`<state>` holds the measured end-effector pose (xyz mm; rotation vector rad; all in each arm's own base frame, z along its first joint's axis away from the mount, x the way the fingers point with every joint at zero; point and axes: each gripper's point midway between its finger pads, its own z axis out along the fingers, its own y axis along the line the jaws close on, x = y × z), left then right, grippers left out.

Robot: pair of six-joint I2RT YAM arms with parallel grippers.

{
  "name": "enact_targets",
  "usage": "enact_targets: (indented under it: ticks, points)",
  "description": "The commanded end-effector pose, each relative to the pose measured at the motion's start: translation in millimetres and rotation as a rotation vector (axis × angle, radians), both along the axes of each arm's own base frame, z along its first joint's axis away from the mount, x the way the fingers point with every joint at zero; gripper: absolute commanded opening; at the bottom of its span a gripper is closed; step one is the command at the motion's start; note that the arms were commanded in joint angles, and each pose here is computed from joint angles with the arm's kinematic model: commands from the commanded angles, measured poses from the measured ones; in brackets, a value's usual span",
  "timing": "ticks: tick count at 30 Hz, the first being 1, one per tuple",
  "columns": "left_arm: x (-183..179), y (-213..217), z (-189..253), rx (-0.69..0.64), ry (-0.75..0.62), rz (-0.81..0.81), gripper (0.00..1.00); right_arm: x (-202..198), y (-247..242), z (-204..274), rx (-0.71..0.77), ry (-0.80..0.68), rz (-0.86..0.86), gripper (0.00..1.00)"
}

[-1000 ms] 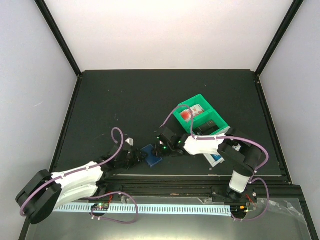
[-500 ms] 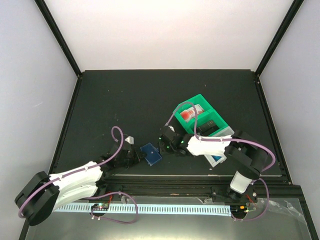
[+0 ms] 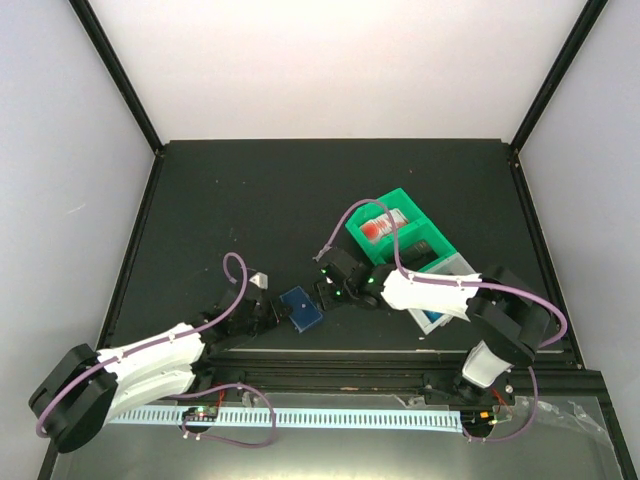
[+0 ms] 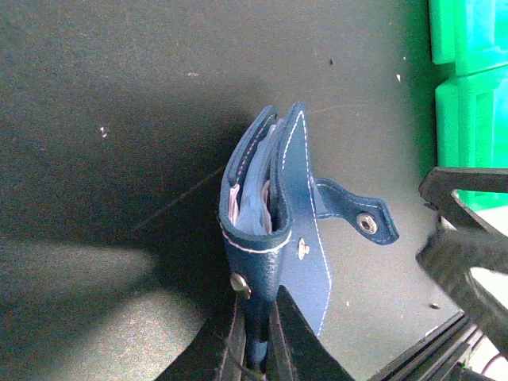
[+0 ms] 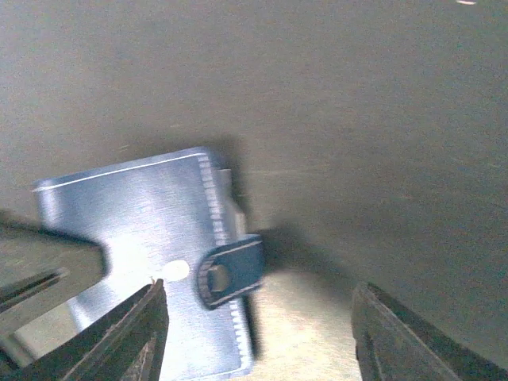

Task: Put the credit cards into the card holder
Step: Open the card holder at the center of the board.

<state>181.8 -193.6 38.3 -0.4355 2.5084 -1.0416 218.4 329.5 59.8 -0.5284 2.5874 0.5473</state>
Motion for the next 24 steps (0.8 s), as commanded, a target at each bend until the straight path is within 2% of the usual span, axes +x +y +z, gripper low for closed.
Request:
enact_targets:
  ticks: [1, 6, 12, 16, 19, 24]
  points:
    - [7, -5, 12, 0.004, -0.033, -0.010, 0.03, -11, 38, 19, 0.128, 0.016, 0.184, 0.67]
    - [7, -5, 11, 0.007, -0.030, -0.012, 0.03, -5, 34, -7, 0.030, 0.036, 0.174, 0.66]
    - [5, -3, 8, 0.015, -0.024, -0.012, 0.03, 12, 8, -27, -0.086, 0.001, 0.015, 0.39]
    - [5, -3, 8, 0.017, -0.024, -0.011, 0.02, 12, 5, -26, -0.058, -0.009, -0.019, 0.25]
    - [6, -4, 9, 0.012, -0.026, -0.013, 0.02, 3, 17, -33, 0.007, 0.039, 0.021, 0.22]
    - [5, -4, 11, 0.009, -0.031, -0.016, 0.03, 0, 25, -40, 0.035, 0.073, 0.028, 0.21]
